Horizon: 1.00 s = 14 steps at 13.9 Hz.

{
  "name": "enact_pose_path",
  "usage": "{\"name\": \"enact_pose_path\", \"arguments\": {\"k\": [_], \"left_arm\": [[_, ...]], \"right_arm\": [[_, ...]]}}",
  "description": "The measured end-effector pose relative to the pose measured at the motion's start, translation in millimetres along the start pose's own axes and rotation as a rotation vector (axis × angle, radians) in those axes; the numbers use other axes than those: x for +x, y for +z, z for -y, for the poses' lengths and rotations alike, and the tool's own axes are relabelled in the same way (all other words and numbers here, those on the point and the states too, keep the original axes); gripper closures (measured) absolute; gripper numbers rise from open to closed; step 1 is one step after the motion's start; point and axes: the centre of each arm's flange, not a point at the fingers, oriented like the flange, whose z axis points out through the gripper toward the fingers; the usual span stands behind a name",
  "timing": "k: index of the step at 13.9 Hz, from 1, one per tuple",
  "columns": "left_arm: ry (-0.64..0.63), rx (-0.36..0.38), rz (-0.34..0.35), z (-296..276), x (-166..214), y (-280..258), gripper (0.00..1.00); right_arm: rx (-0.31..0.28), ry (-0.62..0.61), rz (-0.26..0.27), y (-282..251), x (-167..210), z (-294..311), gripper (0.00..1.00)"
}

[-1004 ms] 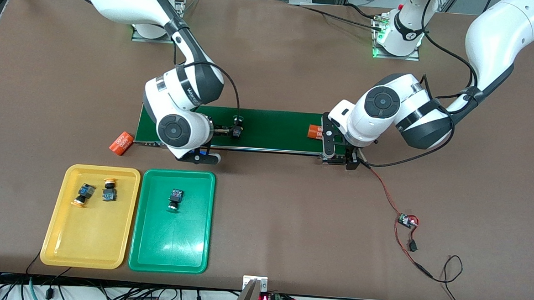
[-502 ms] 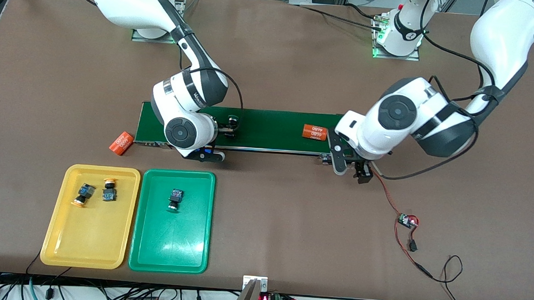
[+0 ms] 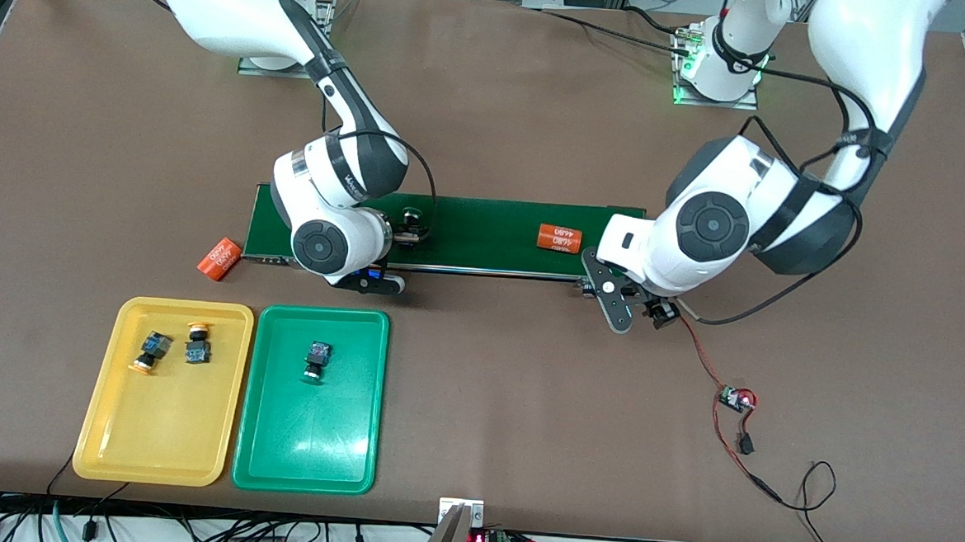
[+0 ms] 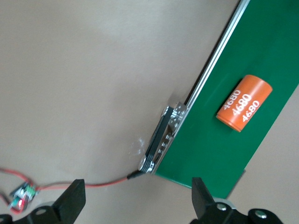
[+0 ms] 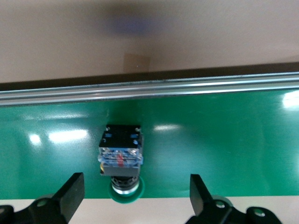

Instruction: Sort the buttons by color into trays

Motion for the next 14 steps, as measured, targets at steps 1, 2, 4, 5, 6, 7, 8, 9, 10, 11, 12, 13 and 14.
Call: {"name": "enact_pose_path", "arguments": {"k": [1, 2, 4, 5, 6, 7, 8, 9, 10, 11, 12, 13, 14], "left_arm": [[-0.033, 0.002, -0.004, 6, -7, -6, 0.00], [-0.063, 0.005, -0.007, 15, -16, -10, 0.00], [-0.129, 0.015, -0.008, 35, -34, -15, 0.00], [-0.177, 0.024, -0.007, 43, -41, -18, 0.00], [-0.234, 0.037, -0.006, 48, -47, -23, 0.00], [-0.291, 0.053, -0.003, 52, -52, -27, 0.00], [-0.338, 0.071, 0.000, 55, -57, -32, 0.00], [-0.374, 0.087, 0.005, 58, -62, -35, 0.00], [-0.410, 0.090, 0.004, 63, -68, -37, 0.00], [-0.468, 0.073, -0.010, 71, -78, -40, 0.00], [-0.558, 0.051, -0.031, 82, -92, -44, 0.00], [-0.668, 0.038, -0.051, 96, -110, -51, 0.00], [-0.771, 0.038, -0.067, 109, -132, -60, 0.00]], "right_arm": [[0.003, 0.004, 0.009, 6, 2, 0, 0.00], [0.005, 0.007, 0.014, 10, 4, 0, 0.00], [0.003, 0.012, 0.021, 17, 8, -1, 0.06], [0.004, 0.014, 0.022, 18, 10, -3, 0.07], [0.005, 0.017, 0.023, 18, 11, -5, 0.14], [0.008, 0.020, 0.022, 16, 13, -7, 0.25], [0.011, 0.024, 0.022, 15, 15, -11, 0.38], [0.014, 0.026, 0.021, 14, 17, -14, 0.49], [0.018, 0.020, 0.020, 11, 19, -17, 0.58], [0.024, 0.012, 0.016, 8, 22, -21, 0.59], [0.028, 0.007, 0.013, 5, 24, -24, 0.59], [0.033, -0.001, 0.013, 1, 27, -29, 0.59], [0.037, -0.012, 0.010, -7, 29, -33, 0.59]]}}
